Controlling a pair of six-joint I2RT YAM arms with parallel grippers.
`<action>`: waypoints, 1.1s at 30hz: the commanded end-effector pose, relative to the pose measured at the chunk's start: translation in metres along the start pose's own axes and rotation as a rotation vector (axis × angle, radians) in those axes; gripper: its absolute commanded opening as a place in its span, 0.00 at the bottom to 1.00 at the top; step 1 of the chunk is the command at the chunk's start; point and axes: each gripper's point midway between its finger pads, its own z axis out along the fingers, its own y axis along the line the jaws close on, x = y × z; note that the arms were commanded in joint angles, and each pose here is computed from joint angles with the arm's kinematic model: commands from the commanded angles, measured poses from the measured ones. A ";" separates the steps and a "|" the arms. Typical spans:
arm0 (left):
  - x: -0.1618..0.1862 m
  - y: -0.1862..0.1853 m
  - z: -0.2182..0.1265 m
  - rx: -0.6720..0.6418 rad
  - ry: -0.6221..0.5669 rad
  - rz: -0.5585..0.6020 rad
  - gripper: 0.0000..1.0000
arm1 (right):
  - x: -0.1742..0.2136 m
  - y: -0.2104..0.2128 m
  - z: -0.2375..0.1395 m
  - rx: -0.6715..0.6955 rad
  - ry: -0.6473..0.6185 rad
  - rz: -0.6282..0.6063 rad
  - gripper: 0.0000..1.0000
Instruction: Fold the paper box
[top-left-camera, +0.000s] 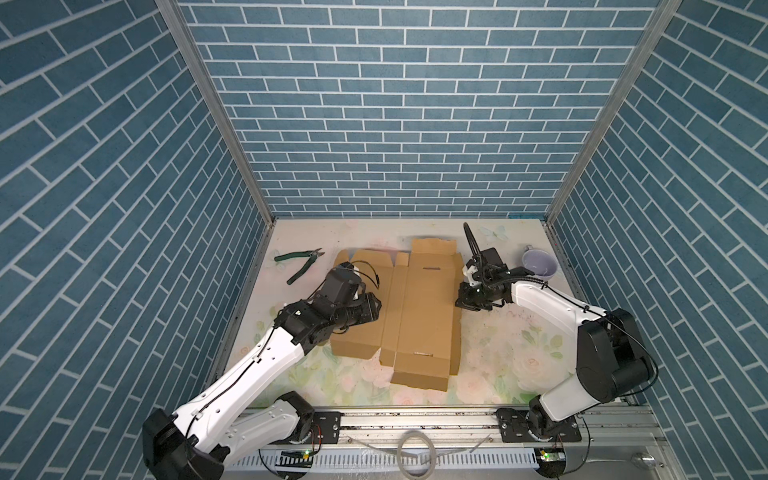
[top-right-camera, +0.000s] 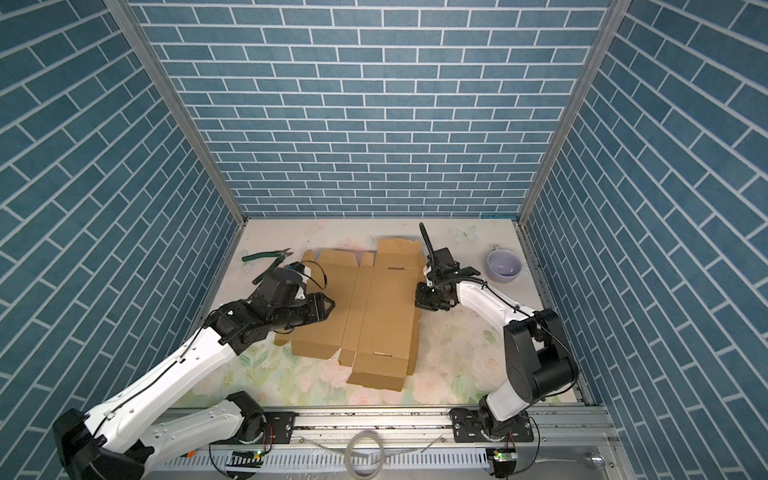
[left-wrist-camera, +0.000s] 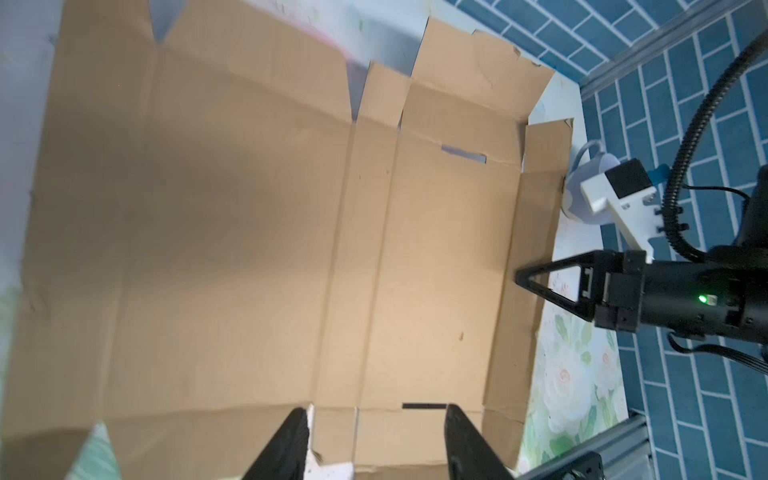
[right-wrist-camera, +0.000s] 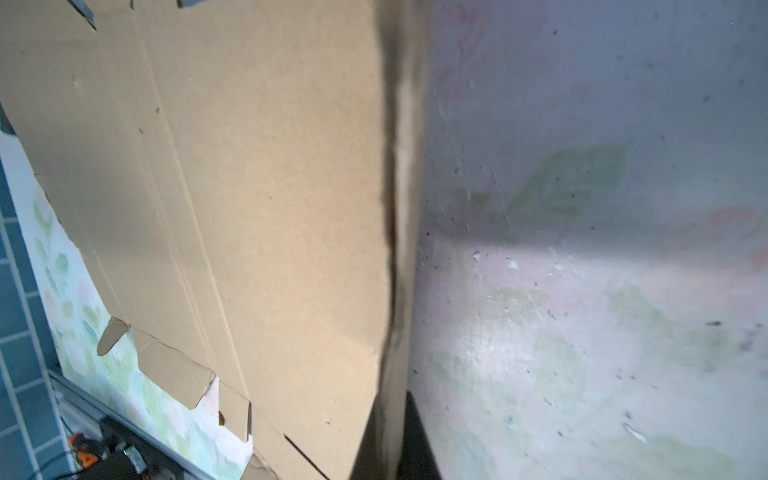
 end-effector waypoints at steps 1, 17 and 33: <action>-0.011 -0.005 0.011 0.017 -0.001 0.110 0.55 | 0.006 -0.011 -0.022 0.107 0.103 -0.170 0.07; -0.122 -0.047 0.089 0.137 -0.139 0.641 0.74 | -0.058 -0.032 -0.055 0.531 0.204 -0.417 0.08; -0.172 -0.061 0.179 0.369 -0.129 0.858 0.73 | -0.070 -0.013 -0.068 0.613 0.181 -0.503 0.08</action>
